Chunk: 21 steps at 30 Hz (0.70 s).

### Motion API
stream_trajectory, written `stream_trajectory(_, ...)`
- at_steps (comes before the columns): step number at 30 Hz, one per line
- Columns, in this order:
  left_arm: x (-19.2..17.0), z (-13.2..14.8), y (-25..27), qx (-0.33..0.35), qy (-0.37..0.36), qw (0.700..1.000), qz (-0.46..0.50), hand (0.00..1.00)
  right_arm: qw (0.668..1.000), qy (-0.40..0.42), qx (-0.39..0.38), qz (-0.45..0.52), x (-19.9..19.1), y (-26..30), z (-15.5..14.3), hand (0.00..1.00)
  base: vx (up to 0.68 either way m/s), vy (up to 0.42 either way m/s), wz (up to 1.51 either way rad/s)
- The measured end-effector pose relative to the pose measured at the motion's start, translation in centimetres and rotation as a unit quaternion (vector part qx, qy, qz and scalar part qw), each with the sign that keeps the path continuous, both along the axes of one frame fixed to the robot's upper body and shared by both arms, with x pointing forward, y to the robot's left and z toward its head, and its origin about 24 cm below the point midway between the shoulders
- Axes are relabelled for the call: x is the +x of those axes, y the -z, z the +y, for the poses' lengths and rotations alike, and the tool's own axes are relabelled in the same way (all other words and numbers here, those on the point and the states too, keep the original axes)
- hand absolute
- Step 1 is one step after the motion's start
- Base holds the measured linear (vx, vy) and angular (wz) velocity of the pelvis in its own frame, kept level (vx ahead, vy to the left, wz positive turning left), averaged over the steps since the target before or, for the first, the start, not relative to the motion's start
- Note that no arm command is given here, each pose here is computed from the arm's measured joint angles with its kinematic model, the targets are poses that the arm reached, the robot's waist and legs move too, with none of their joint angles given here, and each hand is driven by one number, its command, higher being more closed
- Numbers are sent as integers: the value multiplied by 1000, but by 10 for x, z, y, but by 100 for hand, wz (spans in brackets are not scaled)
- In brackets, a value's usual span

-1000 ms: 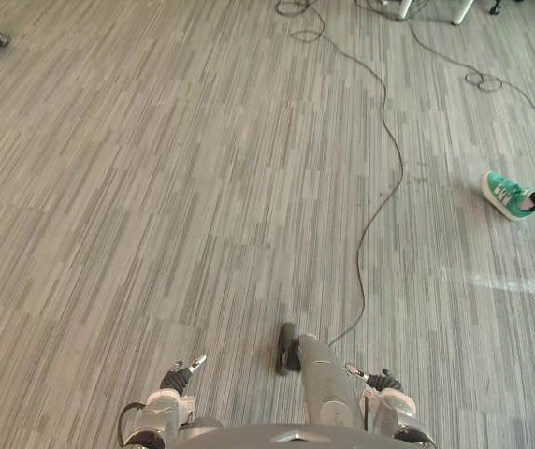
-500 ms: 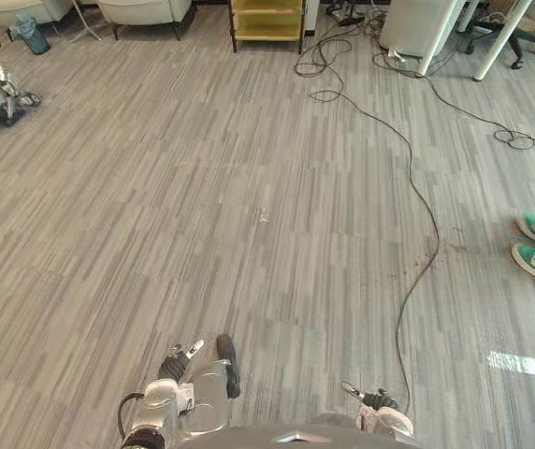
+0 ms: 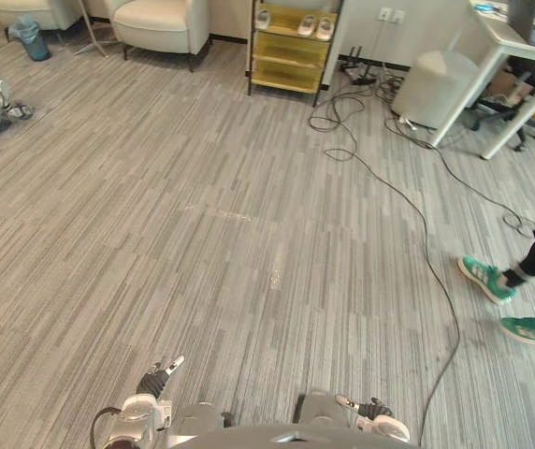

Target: Pick up cushions and gather them together orderly.

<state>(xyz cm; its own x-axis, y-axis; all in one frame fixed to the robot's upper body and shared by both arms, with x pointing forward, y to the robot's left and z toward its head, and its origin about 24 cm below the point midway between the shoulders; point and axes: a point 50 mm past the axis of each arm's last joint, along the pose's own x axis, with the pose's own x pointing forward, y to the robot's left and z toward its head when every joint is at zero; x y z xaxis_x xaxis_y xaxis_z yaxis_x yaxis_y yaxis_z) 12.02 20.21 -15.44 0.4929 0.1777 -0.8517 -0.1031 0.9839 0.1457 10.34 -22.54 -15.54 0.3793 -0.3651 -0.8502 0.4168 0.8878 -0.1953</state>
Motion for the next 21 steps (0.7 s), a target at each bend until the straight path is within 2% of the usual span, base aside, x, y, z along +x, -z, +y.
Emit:
stream_trajectory(7, -2, -14, 3, -14, 5, 1000, 7, 0, 1000, 18, 8, 16, -14, 4, 3, 0, 671, -199, 109)
stream_trajectory(10, -2, -30, 5, -38, -8, 999, 6, 0, 999, 41, -2, 0, -11, 0, -7, 0, 758, -303, 24)
stream_trajectory(17, 14, -24, -5, -38, -20, 998, -40, 0, 999, 37, -9, 2, -14, -1, -10, 0, 521, -123, 5)
stream_trajectory(21, 21, -25, -8, -45, -27, 997, -57, 0, 998, 51, -4, -25, -2, -5, -9, 0, 381, 94, -13)
